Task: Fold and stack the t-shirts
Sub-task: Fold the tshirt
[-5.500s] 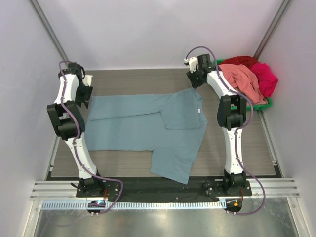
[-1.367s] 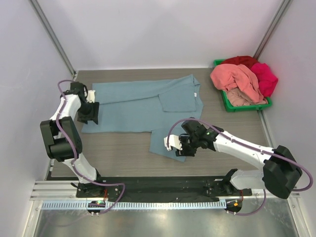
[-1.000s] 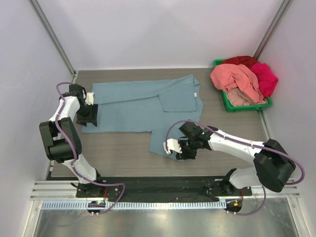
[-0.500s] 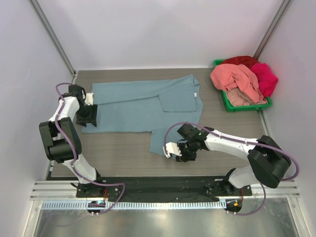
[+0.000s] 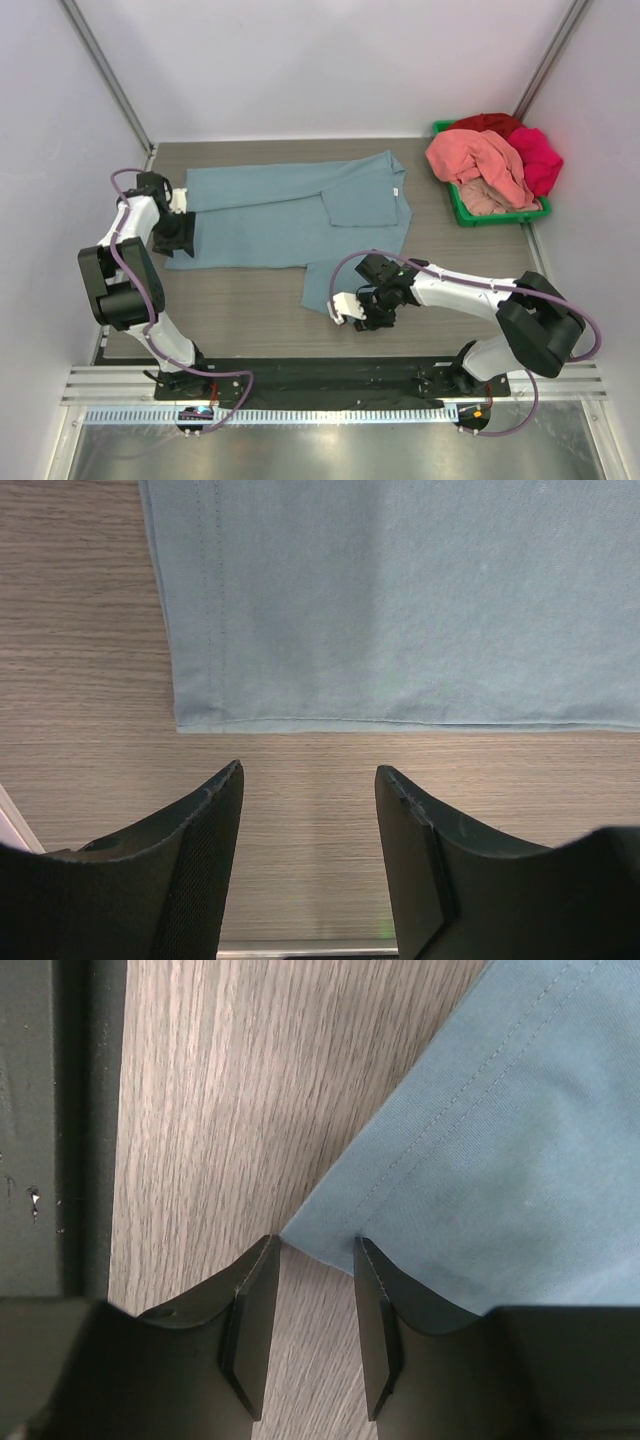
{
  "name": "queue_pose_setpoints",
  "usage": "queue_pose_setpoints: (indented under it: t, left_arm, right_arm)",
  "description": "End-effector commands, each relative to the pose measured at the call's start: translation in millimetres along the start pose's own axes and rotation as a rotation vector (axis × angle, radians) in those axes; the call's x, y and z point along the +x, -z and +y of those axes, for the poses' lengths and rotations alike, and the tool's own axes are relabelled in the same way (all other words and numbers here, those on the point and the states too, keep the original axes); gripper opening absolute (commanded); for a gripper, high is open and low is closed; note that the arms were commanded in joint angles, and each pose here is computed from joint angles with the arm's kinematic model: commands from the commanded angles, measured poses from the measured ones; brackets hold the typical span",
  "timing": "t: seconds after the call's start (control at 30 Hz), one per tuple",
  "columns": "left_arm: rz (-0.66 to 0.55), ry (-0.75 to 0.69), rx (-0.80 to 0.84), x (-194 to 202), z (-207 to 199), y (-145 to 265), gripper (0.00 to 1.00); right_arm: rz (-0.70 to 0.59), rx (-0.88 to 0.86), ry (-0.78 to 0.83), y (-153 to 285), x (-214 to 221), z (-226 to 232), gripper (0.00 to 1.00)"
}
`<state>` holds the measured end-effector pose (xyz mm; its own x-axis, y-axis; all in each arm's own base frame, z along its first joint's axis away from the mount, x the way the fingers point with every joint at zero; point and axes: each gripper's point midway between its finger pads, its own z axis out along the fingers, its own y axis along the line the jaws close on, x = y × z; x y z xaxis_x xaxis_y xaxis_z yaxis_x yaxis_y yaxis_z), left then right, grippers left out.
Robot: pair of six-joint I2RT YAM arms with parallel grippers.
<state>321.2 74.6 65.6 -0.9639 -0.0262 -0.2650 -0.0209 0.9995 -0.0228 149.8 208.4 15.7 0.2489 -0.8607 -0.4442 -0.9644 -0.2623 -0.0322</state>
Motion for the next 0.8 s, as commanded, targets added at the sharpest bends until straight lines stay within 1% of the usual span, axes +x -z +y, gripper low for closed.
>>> queue_pose_setpoints:
  t: [0.0,0.03,0.07,0.1,0.2,0.3,0.4,0.47,0.5,0.53,0.6,0.63,0.73,0.77]
  left_arm:
    - [-0.039,0.004,-0.002,-4,3,7,0.57]
    - [-0.039,0.006,-0.001,-4,3,7,0.57]
    - [-0.038,0.007,-0.001,-4,4,6,0.57]
    - [-0.036,0.008,0.0,-3,4,6,0.57]
    - [-0.039,0.015,0.0,-3,6,8,0.56]
    - [-0.052,0.037,0.007,-5,8,13,0.56]
    - [-0.075,0.075,0.023,-9,13,22,0.57]
    - [-0.075,0.11,0.062,-10,13,26,0.58]
    - [-0.094,0.124,0.074,-17,15,31,0.58]
    - [-0.069,0.158,0.089,-13,19,28,0.57]
    - [-0.061,0.203,0.147,-16,18,27,0.51]
    - [-0.031,0.234,0.165,-15,22,21,0.47]
    - [-0.003,0.297,0.201,-24,26,16,0.45]
    - [0.029,0.312,0.208,-21,29,6,0.45]
  right_arm:
    - [-0.013,-0.028,0.017,-7,-1,7,0.41]
    - [-0.014,-0.024,0.016,-7,-1,7,0.36]
    - [-0.015,-0.021,0.017,-7,-2,6,0.22]
    - [-0.014,-0.018,0.015,-7,-1,6,0.16]
    - [-0.001,0.023,0.014,-1,-3,-2,0.05]
    - [0.011,0.108,0.022,18,-8,-17,0.01]
    - [0.005,0.204,0.016,40,-19,-35,0.01]
    - [-0.002,0.278,0.008,60,-27,-47,0.01]
    - [-0.001,0.305,-0.016,65,-28,-52,0.02]
    - [-0.001,0.329,-0.03,71,-29,-55,0.01]
    - [-0.005,0.386,-0.057,83,-31,-65,0.01]
    - [-0.025,0.423,-0.112,88,-31,-72,0.01]
    - [-0.068,0.489,-0.193,100,-34,-90,0.01]
    - [-0.075,0.512,-0.221,106,-32,-98,0.01]
